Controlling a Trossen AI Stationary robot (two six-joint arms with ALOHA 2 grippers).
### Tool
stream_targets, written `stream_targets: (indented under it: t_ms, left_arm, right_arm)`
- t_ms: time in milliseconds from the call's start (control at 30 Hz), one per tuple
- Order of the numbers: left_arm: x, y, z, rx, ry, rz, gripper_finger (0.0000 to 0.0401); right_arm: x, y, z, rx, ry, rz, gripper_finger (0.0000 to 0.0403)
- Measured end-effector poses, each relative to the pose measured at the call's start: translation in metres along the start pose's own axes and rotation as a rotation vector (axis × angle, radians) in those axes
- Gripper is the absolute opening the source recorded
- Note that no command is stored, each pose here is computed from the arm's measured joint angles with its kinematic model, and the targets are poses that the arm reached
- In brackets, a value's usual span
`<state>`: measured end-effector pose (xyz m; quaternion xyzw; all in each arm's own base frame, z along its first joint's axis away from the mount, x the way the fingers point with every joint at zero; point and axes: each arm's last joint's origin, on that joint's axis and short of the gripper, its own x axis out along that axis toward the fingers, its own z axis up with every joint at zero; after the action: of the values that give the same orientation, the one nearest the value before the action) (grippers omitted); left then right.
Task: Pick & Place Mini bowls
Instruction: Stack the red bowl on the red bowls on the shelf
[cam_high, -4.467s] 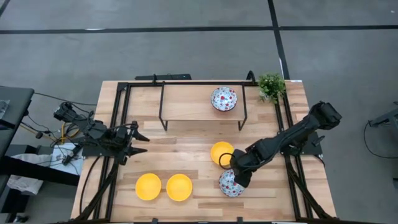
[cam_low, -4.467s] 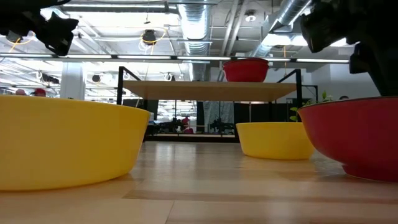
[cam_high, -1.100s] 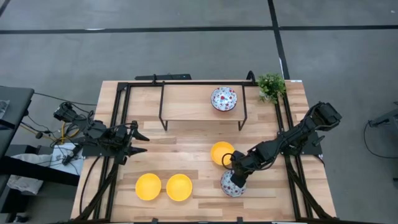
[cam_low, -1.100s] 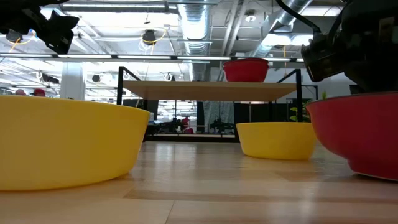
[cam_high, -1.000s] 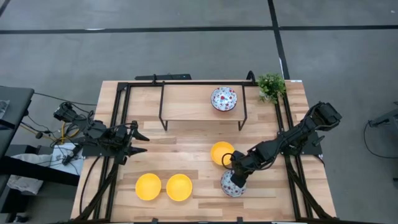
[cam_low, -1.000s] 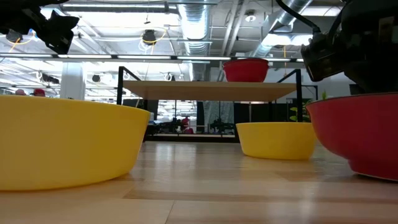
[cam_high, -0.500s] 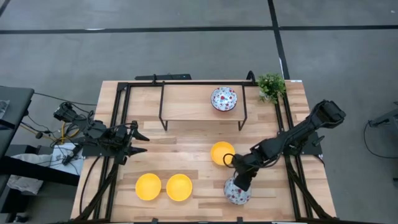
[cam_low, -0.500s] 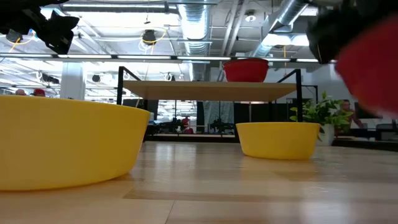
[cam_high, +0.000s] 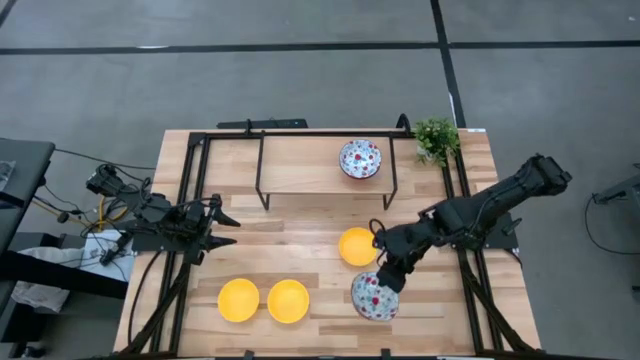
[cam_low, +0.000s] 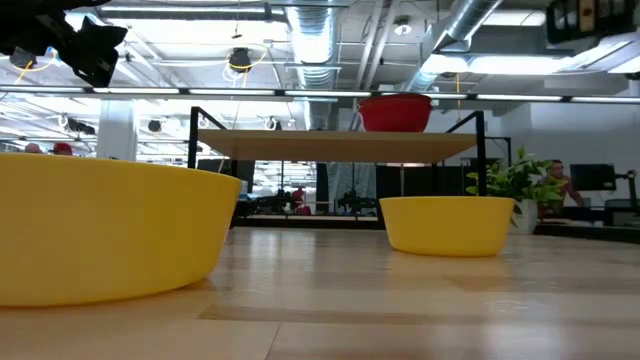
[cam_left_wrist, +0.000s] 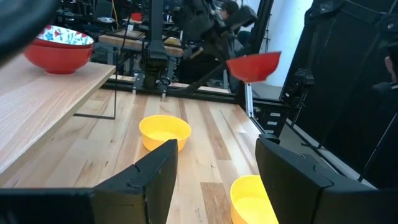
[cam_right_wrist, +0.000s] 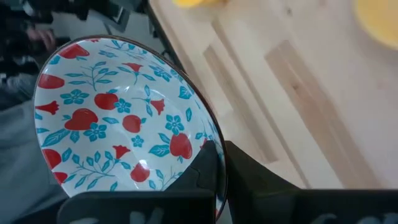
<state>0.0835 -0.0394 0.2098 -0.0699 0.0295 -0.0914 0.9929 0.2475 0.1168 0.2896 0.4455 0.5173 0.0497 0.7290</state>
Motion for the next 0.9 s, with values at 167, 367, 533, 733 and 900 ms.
stream_targets:
  t_ms: [167,367,533,733,900]
  left_arm:
    - [0.000,0.000,0.000,0.001,0.003,0.001,0.0214]
    - [0.001,0.000,0.000,-0.009,0.006,0.001,0.0215]
    - [0.001,0.000,0.000,-0.010,0.002,0.000,0.0214]
    - [0.001,0.000,0.000,-0.010,0.001,0.000,0.0215]
    - [0.001,0.000,0.001,-0.012,-0.004,0.000,0.0214]
  right_arm:
    - [-0.020,0.004,0.015,-0.014,-0.043,-0.016,0.0000]
    - [-0.053,0.005,0.040,-0.085,-0.113,-0.049,0.0000]
    - [-0.089,-0.004,0.062,-0.142,-0.167,-0.120,0.0000]
    - [-0.134,-0.019,0.081,-0.167,-0.238,-0.201,0.0000]
    - [-0.165,-0.029,0.092,-0.182,-0.301,-0.247,0.0000]
